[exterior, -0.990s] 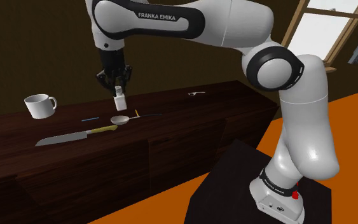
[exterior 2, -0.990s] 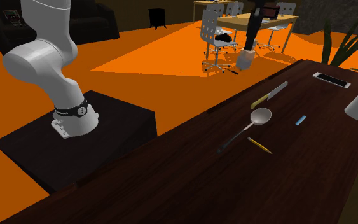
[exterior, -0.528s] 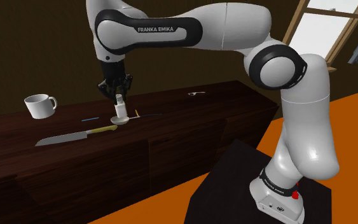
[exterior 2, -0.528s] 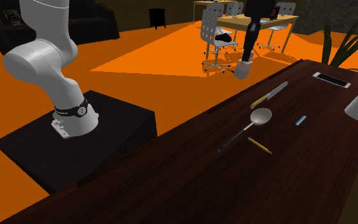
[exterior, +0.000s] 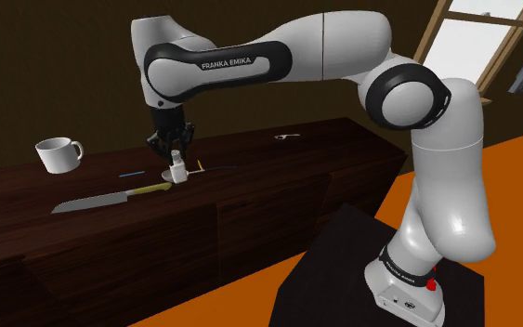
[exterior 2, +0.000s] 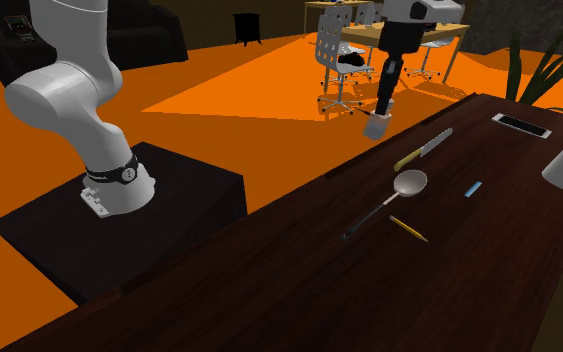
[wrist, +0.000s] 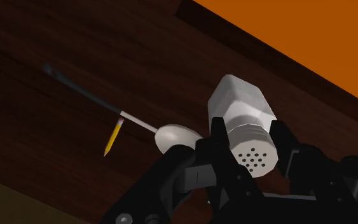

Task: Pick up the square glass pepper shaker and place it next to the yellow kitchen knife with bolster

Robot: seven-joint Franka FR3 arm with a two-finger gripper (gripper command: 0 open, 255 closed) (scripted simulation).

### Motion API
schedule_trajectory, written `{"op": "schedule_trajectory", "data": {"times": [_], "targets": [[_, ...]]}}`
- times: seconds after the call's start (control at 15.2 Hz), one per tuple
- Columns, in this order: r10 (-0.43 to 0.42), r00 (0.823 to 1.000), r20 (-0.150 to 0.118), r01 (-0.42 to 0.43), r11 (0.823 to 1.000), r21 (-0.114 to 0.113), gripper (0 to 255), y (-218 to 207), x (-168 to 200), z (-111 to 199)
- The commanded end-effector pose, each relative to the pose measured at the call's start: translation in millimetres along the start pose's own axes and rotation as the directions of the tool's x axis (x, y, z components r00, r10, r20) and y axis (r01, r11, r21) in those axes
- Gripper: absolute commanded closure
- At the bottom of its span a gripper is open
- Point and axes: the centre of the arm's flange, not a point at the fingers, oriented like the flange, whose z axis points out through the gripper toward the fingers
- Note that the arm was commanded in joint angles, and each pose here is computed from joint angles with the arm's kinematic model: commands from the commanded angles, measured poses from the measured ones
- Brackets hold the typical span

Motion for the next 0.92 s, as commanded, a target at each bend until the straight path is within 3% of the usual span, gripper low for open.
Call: {"op": "schedule_trajectory", "data": {"times": [0.0,0.86], "targets": [[0.000,1.000,0.000,0.000,1.000,0.000,255,-0.4,0.3,11.4],[0.000,1.000,0.000,0.000,1.000,0.000,255,-1.7,0.3,73.1]]}}
